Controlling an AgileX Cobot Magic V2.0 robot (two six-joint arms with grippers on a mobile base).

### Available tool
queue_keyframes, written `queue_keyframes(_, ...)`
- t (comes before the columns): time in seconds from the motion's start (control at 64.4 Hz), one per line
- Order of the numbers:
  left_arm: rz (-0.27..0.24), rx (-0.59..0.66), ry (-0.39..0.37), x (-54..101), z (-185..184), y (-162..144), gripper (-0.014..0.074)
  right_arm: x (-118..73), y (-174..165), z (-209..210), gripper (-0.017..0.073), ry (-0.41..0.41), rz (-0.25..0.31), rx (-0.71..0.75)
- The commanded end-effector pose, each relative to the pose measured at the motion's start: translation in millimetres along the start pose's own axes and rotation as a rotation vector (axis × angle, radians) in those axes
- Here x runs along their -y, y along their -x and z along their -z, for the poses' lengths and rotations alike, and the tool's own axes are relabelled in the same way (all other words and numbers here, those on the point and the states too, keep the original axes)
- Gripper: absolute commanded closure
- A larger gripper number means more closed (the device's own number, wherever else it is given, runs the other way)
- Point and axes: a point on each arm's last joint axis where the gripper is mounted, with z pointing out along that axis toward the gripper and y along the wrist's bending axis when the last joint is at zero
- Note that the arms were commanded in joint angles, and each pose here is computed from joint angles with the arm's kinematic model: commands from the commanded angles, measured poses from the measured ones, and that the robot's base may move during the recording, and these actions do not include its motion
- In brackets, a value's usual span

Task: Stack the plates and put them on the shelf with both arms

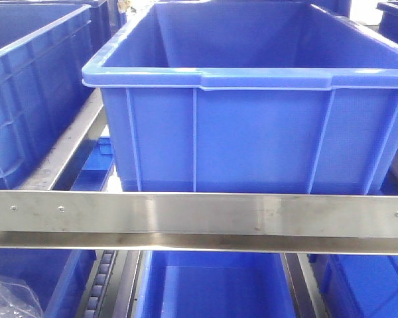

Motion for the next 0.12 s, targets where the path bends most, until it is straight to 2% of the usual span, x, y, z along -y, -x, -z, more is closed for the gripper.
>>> queue_keyframes(0.0, 0.008, 0.111, 0.012, -0.9, 2.2, 8.1, 0.0512, 0.9, 8.9, 1.7, 0.0503, -0.011, 0.011, 0.107)
queue_keyframes(0.109, 0.008, 0.111, 0.012, -0.9, 2.2, 8.1, 0.0512, 0.9, 8.9, 1.7, 0.0503, -0.011, 0.011, 0.107)
